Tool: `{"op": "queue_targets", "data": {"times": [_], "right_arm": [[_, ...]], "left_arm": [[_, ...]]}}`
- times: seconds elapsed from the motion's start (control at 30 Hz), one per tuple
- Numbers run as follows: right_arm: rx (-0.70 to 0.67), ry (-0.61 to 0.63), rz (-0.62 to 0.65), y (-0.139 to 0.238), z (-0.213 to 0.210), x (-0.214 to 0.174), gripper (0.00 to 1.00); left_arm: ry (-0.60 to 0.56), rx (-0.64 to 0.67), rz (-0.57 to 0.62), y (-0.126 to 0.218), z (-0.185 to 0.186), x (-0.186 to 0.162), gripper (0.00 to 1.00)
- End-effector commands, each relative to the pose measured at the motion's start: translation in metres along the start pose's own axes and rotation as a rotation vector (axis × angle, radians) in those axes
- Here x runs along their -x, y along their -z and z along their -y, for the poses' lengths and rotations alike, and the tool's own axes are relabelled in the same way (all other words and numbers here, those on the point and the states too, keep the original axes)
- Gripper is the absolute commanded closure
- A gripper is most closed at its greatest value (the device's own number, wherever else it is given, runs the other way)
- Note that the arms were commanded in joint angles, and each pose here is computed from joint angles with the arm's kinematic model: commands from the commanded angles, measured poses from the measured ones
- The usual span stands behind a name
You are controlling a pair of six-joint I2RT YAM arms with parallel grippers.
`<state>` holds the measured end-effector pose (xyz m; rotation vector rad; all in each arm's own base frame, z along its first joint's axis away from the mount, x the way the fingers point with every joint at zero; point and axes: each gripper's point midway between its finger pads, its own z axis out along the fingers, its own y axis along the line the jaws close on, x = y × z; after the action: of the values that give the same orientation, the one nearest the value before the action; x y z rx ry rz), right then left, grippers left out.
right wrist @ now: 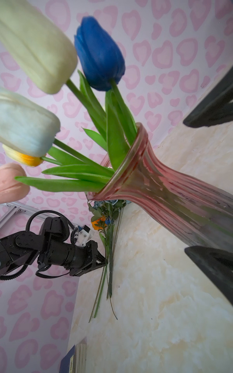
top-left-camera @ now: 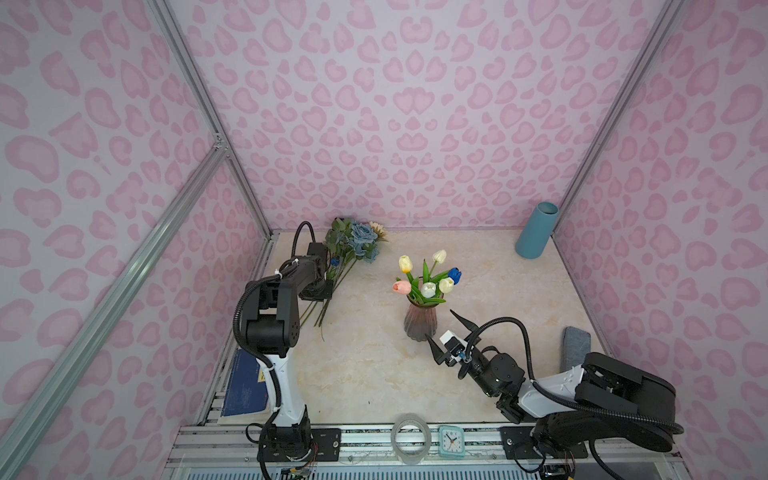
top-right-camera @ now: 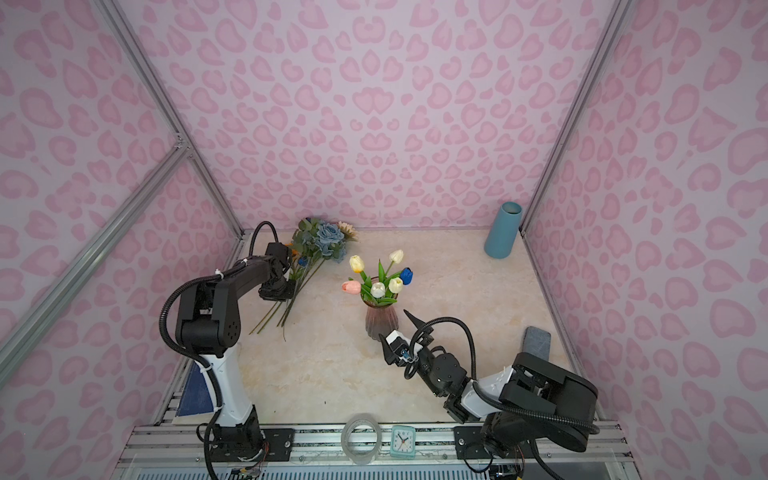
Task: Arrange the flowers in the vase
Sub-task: 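Close the left gripper on a green leafy stem in the pile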
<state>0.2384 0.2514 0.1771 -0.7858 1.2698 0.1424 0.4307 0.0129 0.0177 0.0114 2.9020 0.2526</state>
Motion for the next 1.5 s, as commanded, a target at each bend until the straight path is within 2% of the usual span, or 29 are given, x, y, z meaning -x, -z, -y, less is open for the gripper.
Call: {"op": "queue_targets", "data": {"times": [0.0,0.07,0.23,0.43,0.57,0.73,1.17,1.47], "right_arm": [[-0.014,0.001,0.016,0.000,0.003,0.005,0.09],[-0.016,0.002,0.015,-0.001,0.003,0.004,0.09],[-0.012,0.004,0.012,-0.001,0.002,0.004,0.09],[-0.013,0.002,0.017,-0.001,0.002,0.005,0.09],[-0.015,0.005,0.012,-0.001,0.002,0.004,0.09],[-0.010,0.004,0.014,-0.001,0.001,0.004,0.09],[-0.016,0.006,0.015,-0.001,0.001,0.005,0.09],[-0.015,0.010,0.018,0.000,0.001,0.006,0.09]], "left_arm": [[-0.012,-0.030,-0.028,-0.006,0.006,-0.005,0.88],[-0.013,-0.037,-0.034,-0.007,0.007,-0.005,0.81],[-0.012,-0.058,-0.052,-0.009,0.012,-0.007,0.78],[-0.020,-0.084,-0.069,-0.011,0.017,-0.011,0.84],[-0.016,-0.101,-0.094,-0.012,0.021,-0.017,0.97],[-0.020,-0.104,-0.084,0.001,0.022,-0.014,0.97],[-0.024,-0.089,0.056,0.068,0.021,0.006,0.97],[0.015,0.029,0.091,0.073,0.000,0.010,0.97]]}}
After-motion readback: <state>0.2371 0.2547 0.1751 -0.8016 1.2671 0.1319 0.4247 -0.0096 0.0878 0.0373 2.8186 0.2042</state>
